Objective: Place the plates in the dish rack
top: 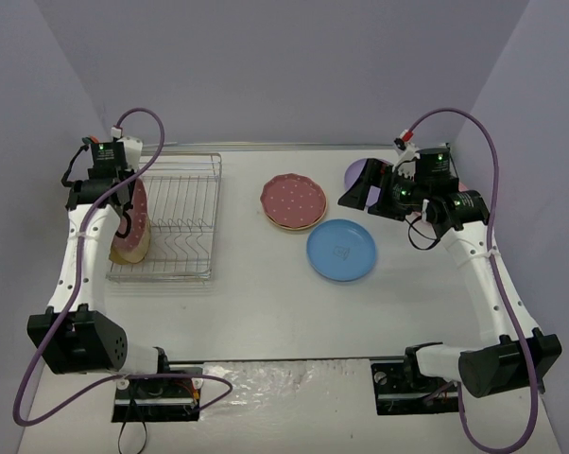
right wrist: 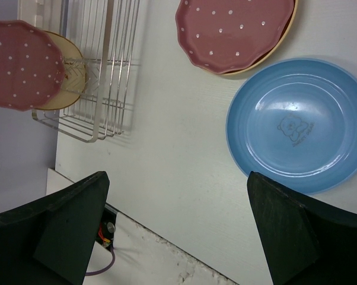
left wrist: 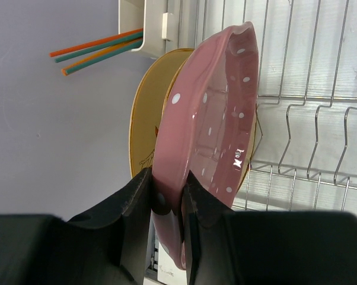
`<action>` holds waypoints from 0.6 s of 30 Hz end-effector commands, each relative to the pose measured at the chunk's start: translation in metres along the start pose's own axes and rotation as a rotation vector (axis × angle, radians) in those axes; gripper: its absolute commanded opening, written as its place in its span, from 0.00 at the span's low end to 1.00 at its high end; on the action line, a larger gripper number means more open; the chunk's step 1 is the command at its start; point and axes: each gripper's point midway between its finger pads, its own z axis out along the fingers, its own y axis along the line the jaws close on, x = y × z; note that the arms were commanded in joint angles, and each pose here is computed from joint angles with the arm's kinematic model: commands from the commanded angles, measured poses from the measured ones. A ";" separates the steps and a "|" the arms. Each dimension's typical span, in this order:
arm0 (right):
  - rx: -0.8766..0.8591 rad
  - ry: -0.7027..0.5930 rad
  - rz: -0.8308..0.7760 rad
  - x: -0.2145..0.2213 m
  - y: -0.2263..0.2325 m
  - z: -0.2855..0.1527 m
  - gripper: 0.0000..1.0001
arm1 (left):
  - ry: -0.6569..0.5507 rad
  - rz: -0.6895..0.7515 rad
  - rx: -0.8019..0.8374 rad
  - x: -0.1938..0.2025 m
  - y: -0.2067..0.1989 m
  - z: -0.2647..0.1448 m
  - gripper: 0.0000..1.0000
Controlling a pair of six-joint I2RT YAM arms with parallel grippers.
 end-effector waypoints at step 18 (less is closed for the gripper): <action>0.000 0.001 -0.032 0.006 -0.013 0.018 1.00 | -0.136 -0.127 -0.072 -0.011 0.000 0.021 0.12</action>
